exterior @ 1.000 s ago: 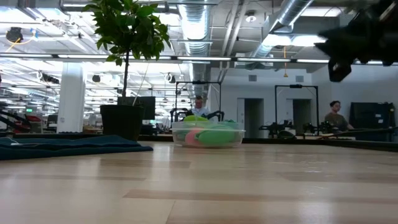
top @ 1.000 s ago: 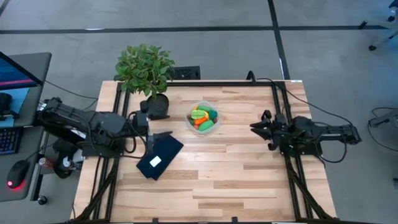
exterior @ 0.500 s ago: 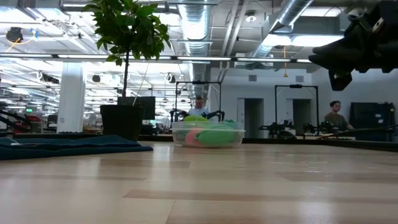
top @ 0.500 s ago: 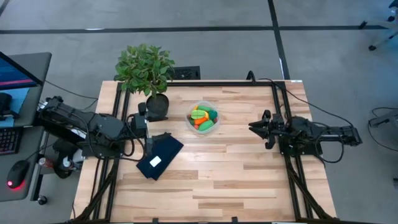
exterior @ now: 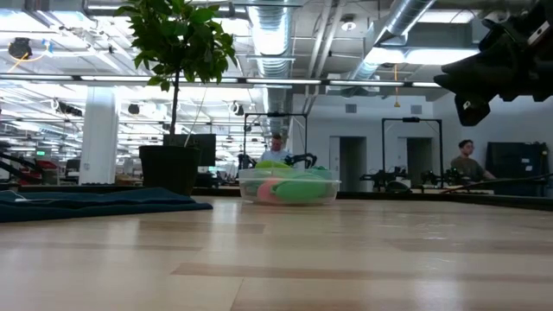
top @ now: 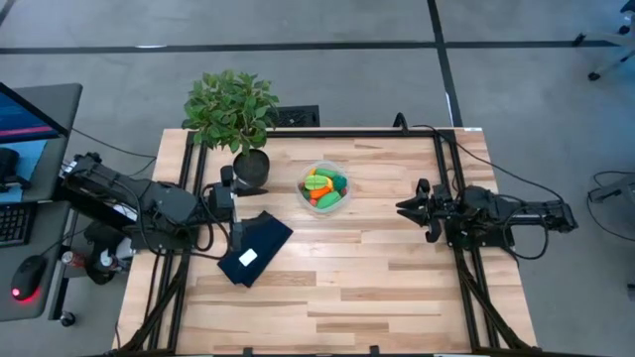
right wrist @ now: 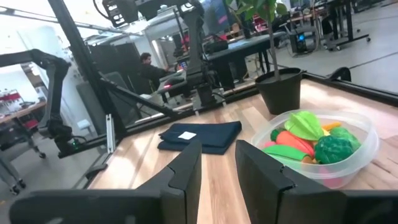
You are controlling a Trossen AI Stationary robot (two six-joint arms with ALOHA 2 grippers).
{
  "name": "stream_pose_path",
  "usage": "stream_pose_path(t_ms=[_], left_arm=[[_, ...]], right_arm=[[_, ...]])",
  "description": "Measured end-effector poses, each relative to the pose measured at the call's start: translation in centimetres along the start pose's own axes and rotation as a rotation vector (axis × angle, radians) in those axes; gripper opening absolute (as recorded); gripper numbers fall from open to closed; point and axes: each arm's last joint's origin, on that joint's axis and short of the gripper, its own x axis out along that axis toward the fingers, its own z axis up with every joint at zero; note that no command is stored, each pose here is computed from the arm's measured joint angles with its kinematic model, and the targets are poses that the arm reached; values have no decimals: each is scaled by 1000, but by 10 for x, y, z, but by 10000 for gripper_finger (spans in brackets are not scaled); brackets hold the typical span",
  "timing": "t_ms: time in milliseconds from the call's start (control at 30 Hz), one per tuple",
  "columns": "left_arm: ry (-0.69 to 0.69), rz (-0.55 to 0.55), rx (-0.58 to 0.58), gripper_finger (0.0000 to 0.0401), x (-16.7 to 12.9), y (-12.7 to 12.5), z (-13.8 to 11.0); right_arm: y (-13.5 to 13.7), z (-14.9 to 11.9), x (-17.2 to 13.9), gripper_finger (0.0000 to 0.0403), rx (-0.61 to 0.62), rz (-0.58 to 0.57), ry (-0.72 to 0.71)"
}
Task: Pick and placing Produce into tupperware
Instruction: Return to Home Position
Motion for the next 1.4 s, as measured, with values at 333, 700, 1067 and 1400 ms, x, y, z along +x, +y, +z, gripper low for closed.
stream_pose_path(t_ms=[333,700,1067,1400], left_arm=[[71,-14,56,279,-1,-1,-8],[-1,-153,185,279,-11,7,2],[-128,-150,140,279,-16,34,-35],[-263,-73,48,279,-32,48,-93]], right_arm=[[0,0,0,93,-2,-3,1],[0,0,0,93,-2,-3,1],[0,0,0,93,-2,-5,1],[0,0,0,93,-2,-5,0]])
